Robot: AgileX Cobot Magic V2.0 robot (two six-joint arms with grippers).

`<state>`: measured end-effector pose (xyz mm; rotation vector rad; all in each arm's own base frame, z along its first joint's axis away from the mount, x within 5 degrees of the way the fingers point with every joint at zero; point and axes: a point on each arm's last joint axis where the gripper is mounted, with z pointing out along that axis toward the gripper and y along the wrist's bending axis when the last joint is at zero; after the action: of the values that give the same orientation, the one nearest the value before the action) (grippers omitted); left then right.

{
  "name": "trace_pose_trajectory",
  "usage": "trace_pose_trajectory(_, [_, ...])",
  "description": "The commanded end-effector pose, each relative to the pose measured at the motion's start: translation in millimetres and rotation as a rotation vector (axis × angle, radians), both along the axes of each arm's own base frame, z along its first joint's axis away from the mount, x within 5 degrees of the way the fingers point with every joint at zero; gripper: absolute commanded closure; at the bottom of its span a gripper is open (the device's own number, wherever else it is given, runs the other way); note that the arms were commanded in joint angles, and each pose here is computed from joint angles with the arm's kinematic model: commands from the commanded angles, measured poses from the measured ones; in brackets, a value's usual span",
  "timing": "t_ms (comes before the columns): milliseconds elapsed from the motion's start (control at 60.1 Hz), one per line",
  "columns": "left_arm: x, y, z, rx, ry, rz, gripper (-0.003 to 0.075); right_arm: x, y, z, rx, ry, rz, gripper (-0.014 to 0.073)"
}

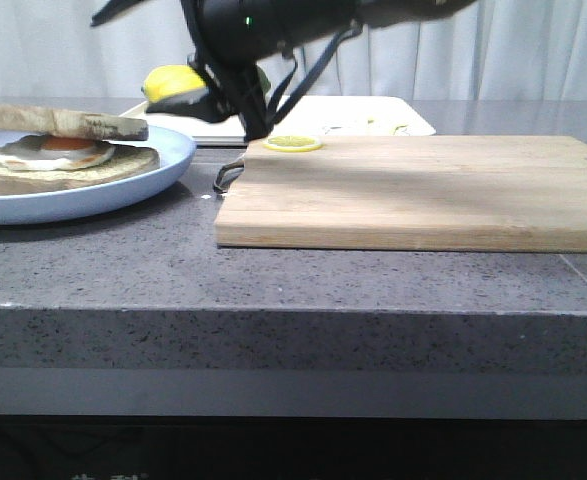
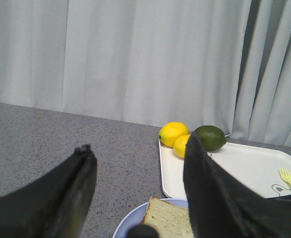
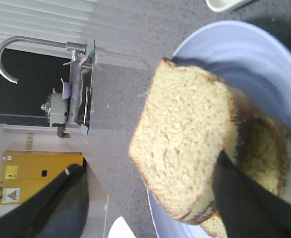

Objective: Place bread and move sandwich to tray
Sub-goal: 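Lower the bread onto the egg and open the right gripper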

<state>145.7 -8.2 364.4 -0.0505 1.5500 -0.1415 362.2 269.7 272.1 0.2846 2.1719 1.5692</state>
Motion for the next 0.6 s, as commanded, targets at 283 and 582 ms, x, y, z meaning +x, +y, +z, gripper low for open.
trace_pose_trajectory(283, [-1,1,17,-0.024,-0.106,0.009,0.0333,-19,-56,93,-0.104,-0.351,0.031,0.065])
trace_pose_trajectory(582, [-1,1,17,-0.024,-0.106,0.009,0.0333,-28,-144,113,-0.586,-0.472,0.019,0.0655])
